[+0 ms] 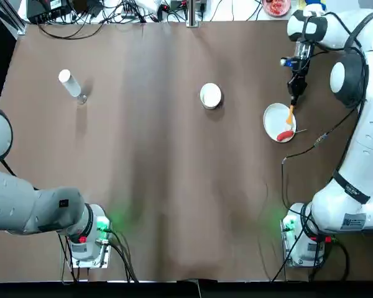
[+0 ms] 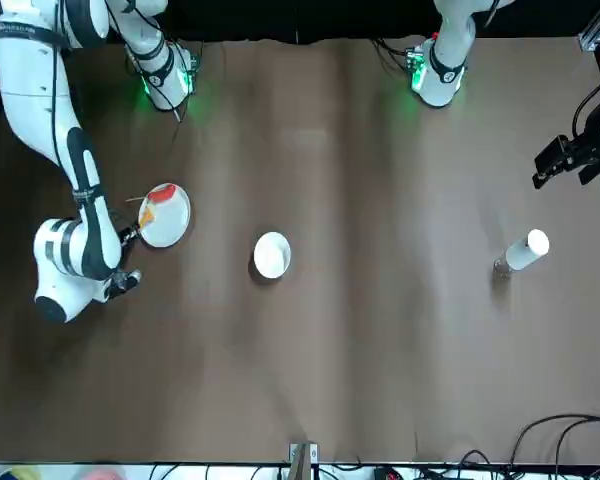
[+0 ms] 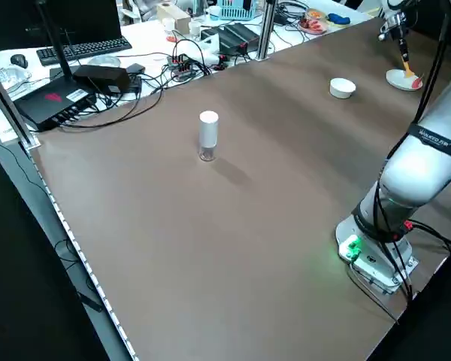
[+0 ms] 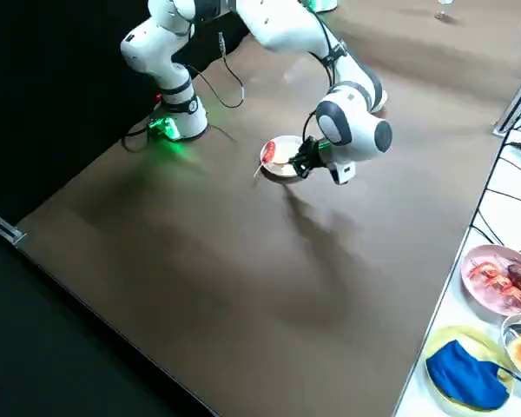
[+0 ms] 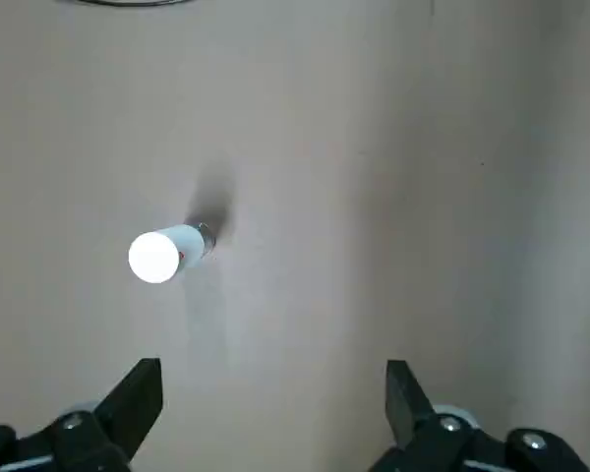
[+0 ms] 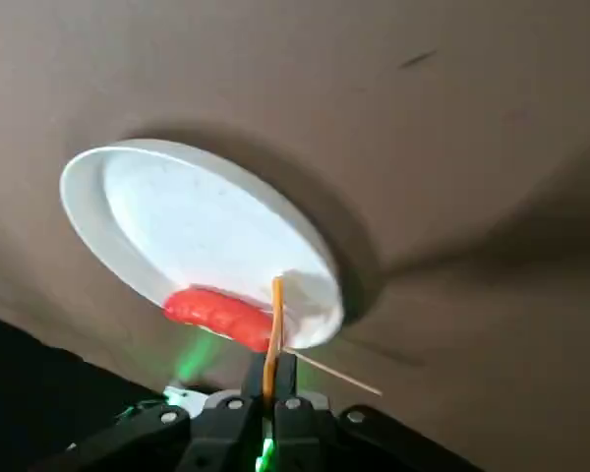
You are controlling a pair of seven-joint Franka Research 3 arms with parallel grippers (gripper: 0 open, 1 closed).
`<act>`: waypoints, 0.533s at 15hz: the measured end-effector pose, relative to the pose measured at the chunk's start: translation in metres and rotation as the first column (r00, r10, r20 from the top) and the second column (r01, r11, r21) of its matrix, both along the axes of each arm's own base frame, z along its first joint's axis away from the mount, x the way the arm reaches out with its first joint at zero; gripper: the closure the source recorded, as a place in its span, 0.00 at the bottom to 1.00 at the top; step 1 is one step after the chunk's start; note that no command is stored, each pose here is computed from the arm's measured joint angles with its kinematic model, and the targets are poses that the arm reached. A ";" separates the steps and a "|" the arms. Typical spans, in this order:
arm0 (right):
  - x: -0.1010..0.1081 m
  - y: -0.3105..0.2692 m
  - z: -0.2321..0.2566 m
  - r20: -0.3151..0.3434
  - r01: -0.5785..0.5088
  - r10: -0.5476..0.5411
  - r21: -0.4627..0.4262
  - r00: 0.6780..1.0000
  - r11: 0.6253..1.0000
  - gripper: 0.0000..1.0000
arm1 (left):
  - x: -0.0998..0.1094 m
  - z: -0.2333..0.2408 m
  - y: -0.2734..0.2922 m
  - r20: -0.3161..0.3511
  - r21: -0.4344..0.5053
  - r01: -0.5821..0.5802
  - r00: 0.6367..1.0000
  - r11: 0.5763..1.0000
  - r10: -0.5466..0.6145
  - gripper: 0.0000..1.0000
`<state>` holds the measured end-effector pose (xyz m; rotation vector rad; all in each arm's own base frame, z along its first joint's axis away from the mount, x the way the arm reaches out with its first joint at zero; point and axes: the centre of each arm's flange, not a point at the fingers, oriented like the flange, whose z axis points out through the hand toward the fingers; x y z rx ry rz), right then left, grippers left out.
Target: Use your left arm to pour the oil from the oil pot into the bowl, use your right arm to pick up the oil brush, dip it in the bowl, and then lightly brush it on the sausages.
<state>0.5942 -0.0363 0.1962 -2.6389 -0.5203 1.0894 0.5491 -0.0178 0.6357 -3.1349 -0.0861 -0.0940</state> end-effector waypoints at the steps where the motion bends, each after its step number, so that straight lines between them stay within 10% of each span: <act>1: 0.006 -0.004 0.006 0.018 -0.014 0.014 -0.010 1.000 1.000 0.95 | 0.001 -0.004 0.001 -0.004 0.000 -0.001 1.000 1.000 0.001 0.00; 8: 0.004 0.048 0.023 -0.045 -0.135 0.131 -0.086 0.990 0.987 0.95 | 0.009 -0.021 0.000 -0.025 -0.003 0.001 1.000 1.000 -0.001 0.00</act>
